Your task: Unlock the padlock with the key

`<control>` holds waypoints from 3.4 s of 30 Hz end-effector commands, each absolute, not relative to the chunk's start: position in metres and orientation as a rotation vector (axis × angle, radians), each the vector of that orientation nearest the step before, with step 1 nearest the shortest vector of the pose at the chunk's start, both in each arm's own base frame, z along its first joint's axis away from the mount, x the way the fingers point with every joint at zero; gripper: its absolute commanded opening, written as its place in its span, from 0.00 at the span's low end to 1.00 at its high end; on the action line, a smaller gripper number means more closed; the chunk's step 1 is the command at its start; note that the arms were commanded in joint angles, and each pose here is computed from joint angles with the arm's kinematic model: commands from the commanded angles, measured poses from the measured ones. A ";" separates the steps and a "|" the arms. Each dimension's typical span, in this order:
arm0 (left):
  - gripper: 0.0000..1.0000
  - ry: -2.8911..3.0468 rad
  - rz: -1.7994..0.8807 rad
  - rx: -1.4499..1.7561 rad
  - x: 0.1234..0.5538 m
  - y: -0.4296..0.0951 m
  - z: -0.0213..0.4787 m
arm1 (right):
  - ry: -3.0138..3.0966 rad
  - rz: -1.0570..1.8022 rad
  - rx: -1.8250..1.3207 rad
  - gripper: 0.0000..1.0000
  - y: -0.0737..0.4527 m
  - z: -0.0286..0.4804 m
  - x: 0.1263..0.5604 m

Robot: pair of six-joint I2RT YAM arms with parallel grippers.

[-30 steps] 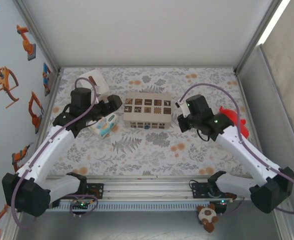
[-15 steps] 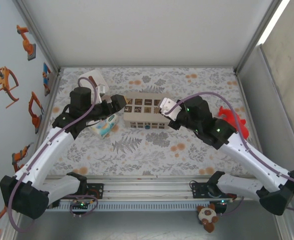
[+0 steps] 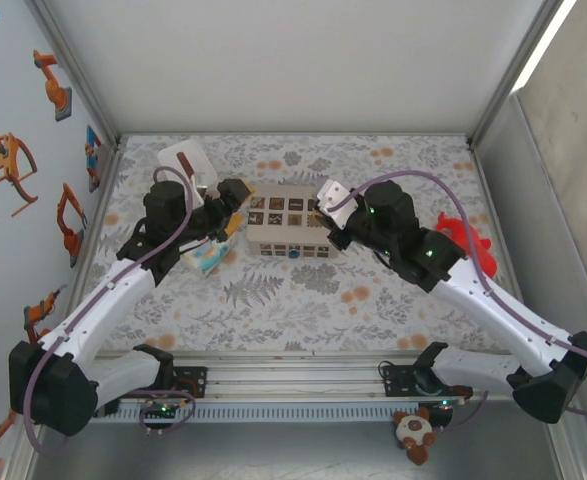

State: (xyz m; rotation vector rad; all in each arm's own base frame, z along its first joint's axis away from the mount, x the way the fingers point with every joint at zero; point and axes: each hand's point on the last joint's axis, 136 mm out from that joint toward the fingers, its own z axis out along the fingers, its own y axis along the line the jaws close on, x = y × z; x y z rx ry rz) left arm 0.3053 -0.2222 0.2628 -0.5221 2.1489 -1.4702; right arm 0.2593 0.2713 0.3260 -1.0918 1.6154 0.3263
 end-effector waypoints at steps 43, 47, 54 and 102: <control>0.56 1.617 -2.264 -1.192 0.319 -0.288 0.284 | 1.553 0.515 -0.881 0.00 0.349 0.294 0.295; 0.46 1.619 -2.259 -1.194 0.319 -0.288 0.283 | 1.557 0.515 -0.875 0.00 0.345 0.294 0.293; 0.30 1.635 -2.245 -1.212 0.318 -0.288 0.277 | 1.553 0.510 -0.858 0.00 0.340 0.297 0.291; 0.00 1.775 -1.104 0.617 0.269 -0.276 0.393 | 1.432 1.420 -0.631 0.66 0.299 0.397 0.236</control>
